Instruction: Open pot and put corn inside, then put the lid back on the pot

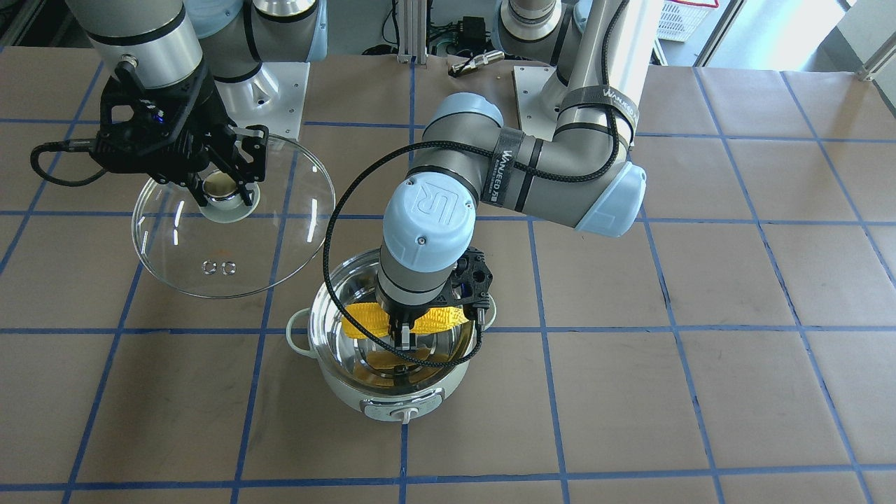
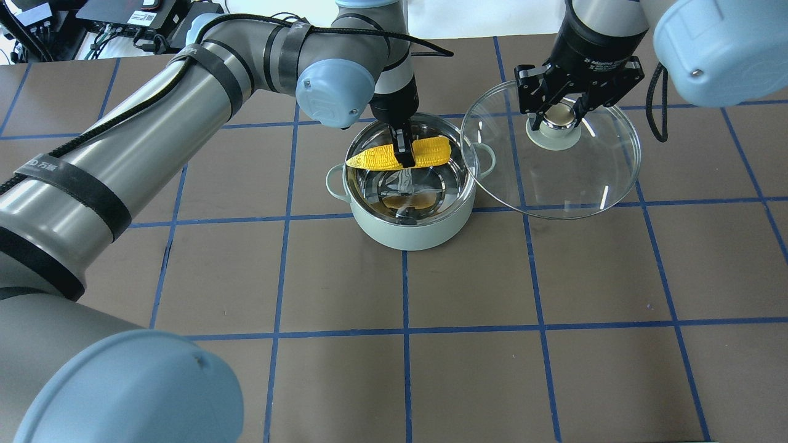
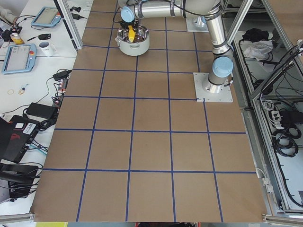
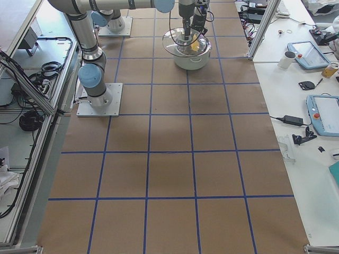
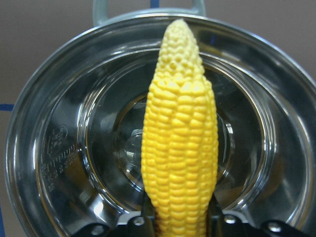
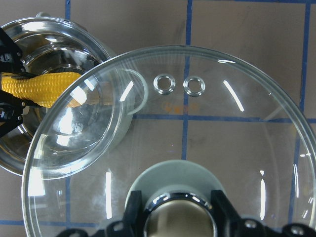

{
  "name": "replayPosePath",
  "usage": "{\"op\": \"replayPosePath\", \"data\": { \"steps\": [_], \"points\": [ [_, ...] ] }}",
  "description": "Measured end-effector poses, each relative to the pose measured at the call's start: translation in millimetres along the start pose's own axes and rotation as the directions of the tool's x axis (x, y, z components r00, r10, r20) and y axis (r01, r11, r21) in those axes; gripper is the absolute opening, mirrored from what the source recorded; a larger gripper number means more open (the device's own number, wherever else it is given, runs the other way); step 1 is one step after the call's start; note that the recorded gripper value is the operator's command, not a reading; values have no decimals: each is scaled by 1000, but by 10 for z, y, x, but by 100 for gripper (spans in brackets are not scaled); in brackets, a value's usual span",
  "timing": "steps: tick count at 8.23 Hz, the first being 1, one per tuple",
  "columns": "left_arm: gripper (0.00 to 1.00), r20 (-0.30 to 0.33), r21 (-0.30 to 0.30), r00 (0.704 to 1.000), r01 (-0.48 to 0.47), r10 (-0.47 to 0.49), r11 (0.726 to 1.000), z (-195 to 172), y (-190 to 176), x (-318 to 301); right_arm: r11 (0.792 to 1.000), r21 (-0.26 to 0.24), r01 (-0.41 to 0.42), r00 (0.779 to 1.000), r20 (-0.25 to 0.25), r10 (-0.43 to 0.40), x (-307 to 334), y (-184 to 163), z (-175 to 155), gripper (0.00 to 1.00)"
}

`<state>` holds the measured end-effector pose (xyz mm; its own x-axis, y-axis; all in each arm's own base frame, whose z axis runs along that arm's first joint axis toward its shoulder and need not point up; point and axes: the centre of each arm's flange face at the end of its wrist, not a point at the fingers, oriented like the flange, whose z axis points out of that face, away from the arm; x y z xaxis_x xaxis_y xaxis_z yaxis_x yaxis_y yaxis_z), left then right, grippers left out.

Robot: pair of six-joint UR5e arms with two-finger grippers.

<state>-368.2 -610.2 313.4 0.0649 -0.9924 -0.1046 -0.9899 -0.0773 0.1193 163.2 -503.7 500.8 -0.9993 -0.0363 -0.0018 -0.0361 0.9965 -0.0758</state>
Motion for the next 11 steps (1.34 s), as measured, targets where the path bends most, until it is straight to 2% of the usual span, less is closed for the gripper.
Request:
{"op": "replayPosePath", "data": {
  "steps": [1, 2, 3, 4, 7, 11],
  "points": [
    [50, 6, 3, 1000, -2, 2, 1000, 48, 12, 4, 1000, 0, 0, 1000, 0, 0, 0, 0, 0, 17],
    [77, 13, 6, 1000, -6, 6, 1000, 102, 42, -5, 1000, 0, -1, 1000, 1, 1, -1, 0, 0, 17],
    [97, 17, 9, 1000, -10, 9, 1000, 131, 62, -12, 1000, 0, -1, 1000, 1, 1, -1, -1, 0, 17],
    [100, 16, 15, 1000, -12, 12, 1000, 134, 67, -19, 1000, 1, -1, 1000, 2, 1, -2, -1, -1, 17],
    [100, -20, 50, 999, -27, 28, 998, -34, 38, -70, 1000, 0, 0, 1000, 2, 0, -2, -2, 3, 17],
    [100, -50, 46, 997, -56, 58, 997, -261, 29, -142, 1000, 1, -1, 1000, 3, 1, -3, -1, -1, 17]
  ]
}}
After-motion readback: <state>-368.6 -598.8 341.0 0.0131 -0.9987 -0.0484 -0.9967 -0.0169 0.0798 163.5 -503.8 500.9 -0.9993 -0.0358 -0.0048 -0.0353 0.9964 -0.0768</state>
